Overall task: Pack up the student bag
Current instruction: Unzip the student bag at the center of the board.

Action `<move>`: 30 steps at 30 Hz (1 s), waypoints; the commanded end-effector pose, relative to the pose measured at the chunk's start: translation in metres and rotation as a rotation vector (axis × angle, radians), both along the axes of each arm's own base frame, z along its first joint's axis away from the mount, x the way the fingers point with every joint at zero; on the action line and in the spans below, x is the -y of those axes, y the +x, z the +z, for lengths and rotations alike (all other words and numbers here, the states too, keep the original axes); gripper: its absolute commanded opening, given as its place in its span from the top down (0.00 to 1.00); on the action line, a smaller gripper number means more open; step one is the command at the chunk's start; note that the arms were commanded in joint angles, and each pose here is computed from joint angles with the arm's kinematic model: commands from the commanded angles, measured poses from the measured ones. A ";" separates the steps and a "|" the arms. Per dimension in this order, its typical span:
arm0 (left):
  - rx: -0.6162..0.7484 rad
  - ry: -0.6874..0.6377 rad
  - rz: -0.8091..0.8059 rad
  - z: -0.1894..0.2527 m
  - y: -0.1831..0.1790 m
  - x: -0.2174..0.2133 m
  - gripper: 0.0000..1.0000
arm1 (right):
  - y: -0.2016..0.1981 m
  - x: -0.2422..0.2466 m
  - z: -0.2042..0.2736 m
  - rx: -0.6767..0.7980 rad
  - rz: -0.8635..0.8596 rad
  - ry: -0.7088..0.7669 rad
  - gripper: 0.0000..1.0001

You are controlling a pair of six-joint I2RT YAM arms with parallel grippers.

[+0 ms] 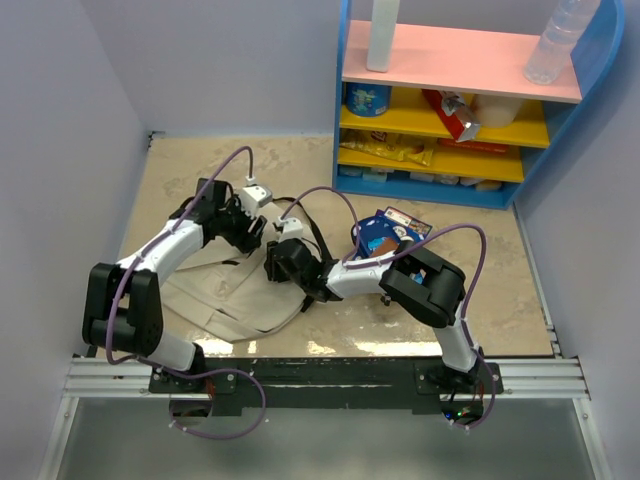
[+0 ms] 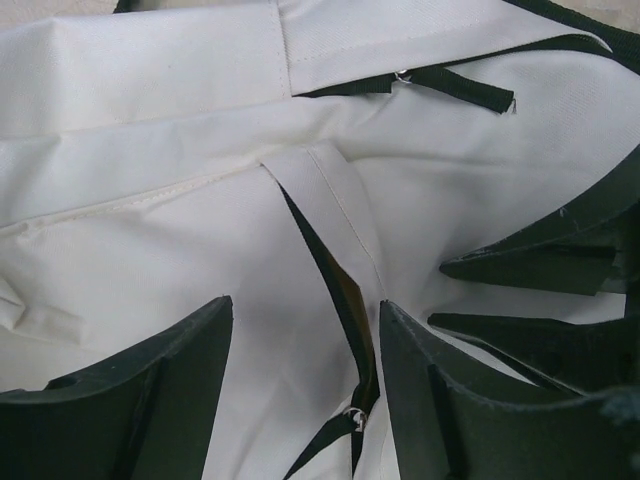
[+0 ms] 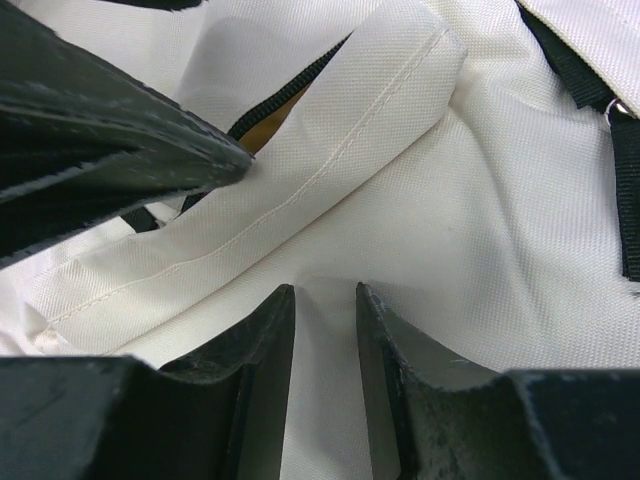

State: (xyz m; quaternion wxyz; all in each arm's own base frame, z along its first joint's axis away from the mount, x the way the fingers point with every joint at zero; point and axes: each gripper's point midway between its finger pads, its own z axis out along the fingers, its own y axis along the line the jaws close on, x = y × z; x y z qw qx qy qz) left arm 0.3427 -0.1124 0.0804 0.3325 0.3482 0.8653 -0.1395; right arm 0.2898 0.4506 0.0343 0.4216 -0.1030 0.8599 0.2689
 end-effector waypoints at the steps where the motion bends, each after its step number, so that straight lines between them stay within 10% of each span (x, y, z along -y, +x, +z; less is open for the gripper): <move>1: 0.085 0.028 -0.006 0.017 0.005 -0.005 0.36 | -0.024 0.031 -0.059 -0.131 0.009 -0.138 0.65; 16: 0.120 0.103 0.019 -0.001 -0.004 -0.012 0.36 | -0.026 0.034 -0.060 -0.143 0.004 -0.127 0.69; 30: 0.210 0.209 0.113 -0.005 0.017 -0.032 0.71 | -0.034 0.043 -0.068 -0.167 0.005 -0.132 0.75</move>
